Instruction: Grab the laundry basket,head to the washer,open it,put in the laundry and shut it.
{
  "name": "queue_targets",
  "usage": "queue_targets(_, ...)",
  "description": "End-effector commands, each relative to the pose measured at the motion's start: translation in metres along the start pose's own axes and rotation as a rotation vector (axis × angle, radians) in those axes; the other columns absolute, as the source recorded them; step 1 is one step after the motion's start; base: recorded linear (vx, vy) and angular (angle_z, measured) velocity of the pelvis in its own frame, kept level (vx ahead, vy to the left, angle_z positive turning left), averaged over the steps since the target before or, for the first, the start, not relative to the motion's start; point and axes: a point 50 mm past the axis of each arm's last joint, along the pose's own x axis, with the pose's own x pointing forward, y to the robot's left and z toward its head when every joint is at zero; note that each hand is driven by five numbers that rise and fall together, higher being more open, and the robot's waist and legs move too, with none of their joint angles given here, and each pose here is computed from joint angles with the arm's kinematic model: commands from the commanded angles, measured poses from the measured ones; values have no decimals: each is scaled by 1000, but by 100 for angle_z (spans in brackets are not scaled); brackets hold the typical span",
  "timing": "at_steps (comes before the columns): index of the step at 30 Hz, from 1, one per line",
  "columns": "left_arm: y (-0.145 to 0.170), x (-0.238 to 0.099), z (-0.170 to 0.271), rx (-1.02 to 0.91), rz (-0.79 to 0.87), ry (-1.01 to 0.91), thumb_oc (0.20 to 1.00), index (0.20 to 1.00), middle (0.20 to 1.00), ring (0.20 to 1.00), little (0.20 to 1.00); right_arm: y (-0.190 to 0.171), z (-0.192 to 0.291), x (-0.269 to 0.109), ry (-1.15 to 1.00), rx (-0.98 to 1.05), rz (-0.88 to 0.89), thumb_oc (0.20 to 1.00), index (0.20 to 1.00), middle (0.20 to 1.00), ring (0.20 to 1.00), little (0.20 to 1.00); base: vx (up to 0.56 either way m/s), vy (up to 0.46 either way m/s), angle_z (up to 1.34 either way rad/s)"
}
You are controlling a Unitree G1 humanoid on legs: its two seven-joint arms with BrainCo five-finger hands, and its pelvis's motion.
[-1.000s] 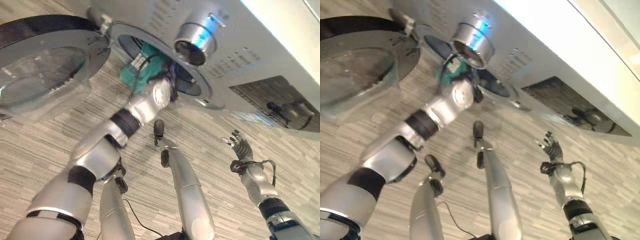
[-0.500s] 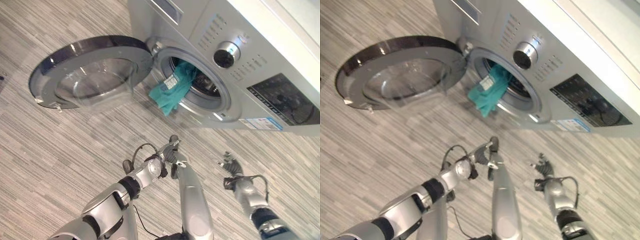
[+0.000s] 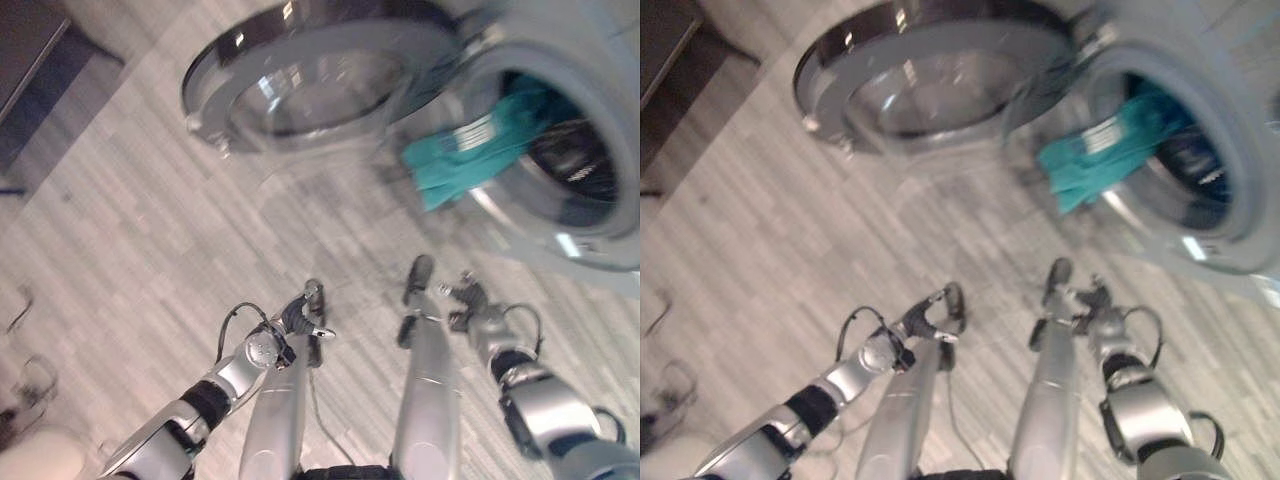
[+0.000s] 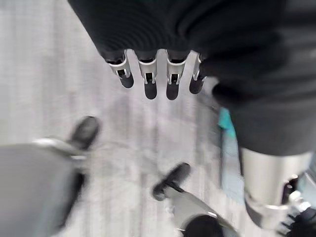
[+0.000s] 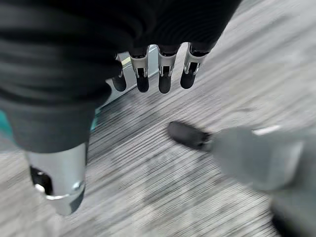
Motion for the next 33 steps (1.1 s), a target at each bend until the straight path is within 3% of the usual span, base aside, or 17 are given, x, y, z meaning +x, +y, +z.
queue_targets(1,-17,-18,6,-118,-76,-97,1000,1000,1000,1000,1000,-31,-22,-1,81,-62,-101,1000,1000,1000,1000,1000,-3,81,16)
queue_targets(7,-6,-32,8,-182,-59,-143,1000,1000,1000,1000,1000,-51,6,5,35,-69,-176,1000,1000,1000,1000,1000,2,22,9)
queue_targets(18,9,-40,12,-303,-6,-173,1000,1000,1000,1000,1000,-103,-6,-1,127,99,-328,1000,1000,1000,1000,1000,22,10,5)
queue_targets(33,13,-44,31,-401,9,-277,1000,1000,1000,1000,1000,-135,99,-1,-151,256,-408,1000,1000,1000,1000,1000,9,-9,-2)
